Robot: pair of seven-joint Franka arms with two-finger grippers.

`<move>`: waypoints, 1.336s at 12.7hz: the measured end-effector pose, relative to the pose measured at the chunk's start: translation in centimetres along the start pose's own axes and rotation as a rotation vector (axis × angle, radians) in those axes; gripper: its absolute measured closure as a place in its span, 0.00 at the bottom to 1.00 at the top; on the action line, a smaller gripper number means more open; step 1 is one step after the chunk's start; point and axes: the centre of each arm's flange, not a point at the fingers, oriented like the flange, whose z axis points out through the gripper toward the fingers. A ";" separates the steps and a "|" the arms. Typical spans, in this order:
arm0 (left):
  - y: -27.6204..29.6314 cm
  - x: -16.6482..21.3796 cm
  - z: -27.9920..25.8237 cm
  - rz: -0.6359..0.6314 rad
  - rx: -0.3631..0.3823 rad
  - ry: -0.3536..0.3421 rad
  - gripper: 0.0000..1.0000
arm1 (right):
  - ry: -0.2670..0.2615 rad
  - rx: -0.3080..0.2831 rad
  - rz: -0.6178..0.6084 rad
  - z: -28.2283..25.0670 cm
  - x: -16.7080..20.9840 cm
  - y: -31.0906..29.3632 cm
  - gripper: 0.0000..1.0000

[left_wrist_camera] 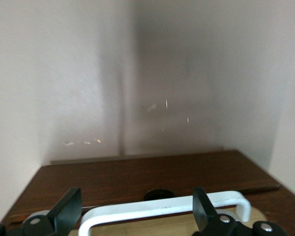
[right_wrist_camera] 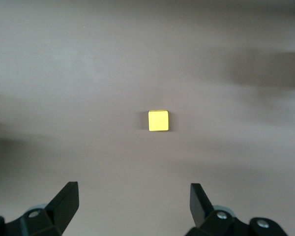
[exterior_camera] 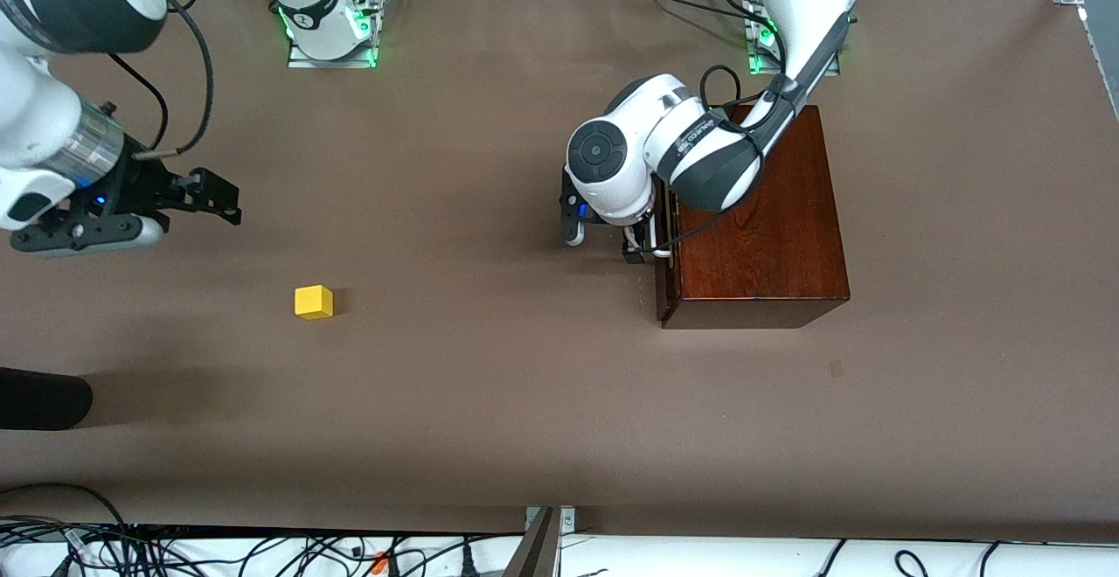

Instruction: Open drawer, take yellow block, close drawer

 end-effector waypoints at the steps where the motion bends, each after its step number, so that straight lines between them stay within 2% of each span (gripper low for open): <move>1: -0.3 -0.4 -2.4 -0.058 0.005 0.050 0.00 | 0.000 0.001 -0.001 -0.5 -0.3 -0.1 0.00; 3: -0.6 -2.7 -6.9 -0.200 0.013 0.109 0.00 | 0.005 -0.007 -0.004 -1.6 -0.4 0.0 0.00; 8: -0.7 -10.8 -15.8 -0.552 0.067 0.147 0.00 | 0.007 -0.014 -0.003 -2.2 -0.5 0.1 0.00; 9: -1.4 -13.1 -16.9 -0.622 0.080 0.160 0.00 | 0.013 -0.016 -0.002 -2.7 -0.5 0.2 0.00; 11: -2.9 -18.6 -18.8 -0.808 0.098 0.187 0.00 | -0.028 -0.016 -0.002 -3.0 -1.0 0.2 0.00; 14: -3.1 -26.9 -20.2 -1.140 0.039 0.264 0.00 | -0.052 -0.015 -0.007 -2.8 -1.2 -0.2 0.00; 17: -2.2 -36.5 -20.1 -1.370 0.041 0.274 0.00 | -0.054 -0.016 -0.006 -2.7 -1.2 -0.1 0.00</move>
